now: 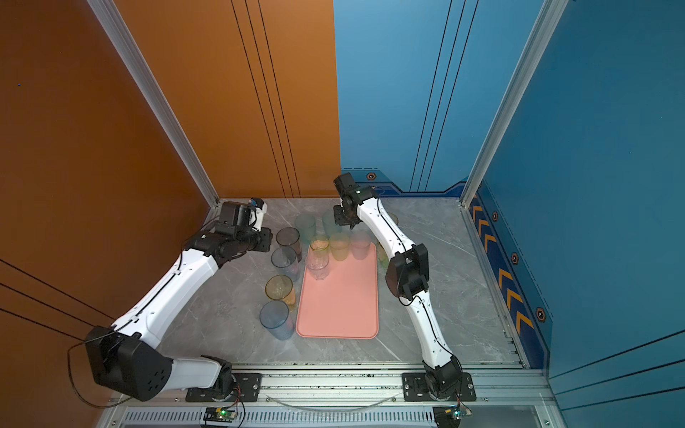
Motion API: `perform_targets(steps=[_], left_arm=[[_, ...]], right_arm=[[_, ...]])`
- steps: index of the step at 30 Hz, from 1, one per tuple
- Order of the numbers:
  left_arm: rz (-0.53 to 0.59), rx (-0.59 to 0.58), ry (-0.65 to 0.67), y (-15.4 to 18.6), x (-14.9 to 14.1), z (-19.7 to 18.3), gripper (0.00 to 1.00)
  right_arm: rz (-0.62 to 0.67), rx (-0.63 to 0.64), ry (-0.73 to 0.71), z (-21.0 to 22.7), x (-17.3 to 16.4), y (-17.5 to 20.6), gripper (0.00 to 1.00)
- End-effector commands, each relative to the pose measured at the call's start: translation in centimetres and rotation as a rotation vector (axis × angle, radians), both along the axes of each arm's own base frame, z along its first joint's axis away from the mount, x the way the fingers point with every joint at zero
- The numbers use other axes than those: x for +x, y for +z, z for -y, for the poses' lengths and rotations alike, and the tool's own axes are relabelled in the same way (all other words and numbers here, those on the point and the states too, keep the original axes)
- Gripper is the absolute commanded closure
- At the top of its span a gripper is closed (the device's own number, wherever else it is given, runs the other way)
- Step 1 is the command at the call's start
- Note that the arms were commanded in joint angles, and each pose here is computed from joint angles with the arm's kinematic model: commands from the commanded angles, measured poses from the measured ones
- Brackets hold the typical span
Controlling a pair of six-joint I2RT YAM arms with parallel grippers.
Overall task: Place the glasses into the tray
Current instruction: Pick up the glass from the top-center of the table.
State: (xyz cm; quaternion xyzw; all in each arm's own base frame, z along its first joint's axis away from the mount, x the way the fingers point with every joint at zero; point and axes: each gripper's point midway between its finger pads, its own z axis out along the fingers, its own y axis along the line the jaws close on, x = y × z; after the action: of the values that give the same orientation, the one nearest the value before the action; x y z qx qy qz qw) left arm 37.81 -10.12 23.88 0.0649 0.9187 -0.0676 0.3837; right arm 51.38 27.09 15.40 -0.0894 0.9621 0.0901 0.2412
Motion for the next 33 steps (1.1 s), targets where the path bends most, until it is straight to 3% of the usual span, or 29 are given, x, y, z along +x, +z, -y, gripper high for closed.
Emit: perform_targets(steps=[1, 33], left_arm=[[0.012, -0.009, -0.035, 0.1, 0.1, 0.6, 0.75], [0.003, -0.011, -0.032, -0.5, 0.3, 0.0, 0.74]], right_arm=[[0.06, 0.019, -0.046, -0.4, 1.4, 0.9, 0.71], [0.073, 0.055, -0.094, -1.4, 3.9, -2.9, 0.75]])
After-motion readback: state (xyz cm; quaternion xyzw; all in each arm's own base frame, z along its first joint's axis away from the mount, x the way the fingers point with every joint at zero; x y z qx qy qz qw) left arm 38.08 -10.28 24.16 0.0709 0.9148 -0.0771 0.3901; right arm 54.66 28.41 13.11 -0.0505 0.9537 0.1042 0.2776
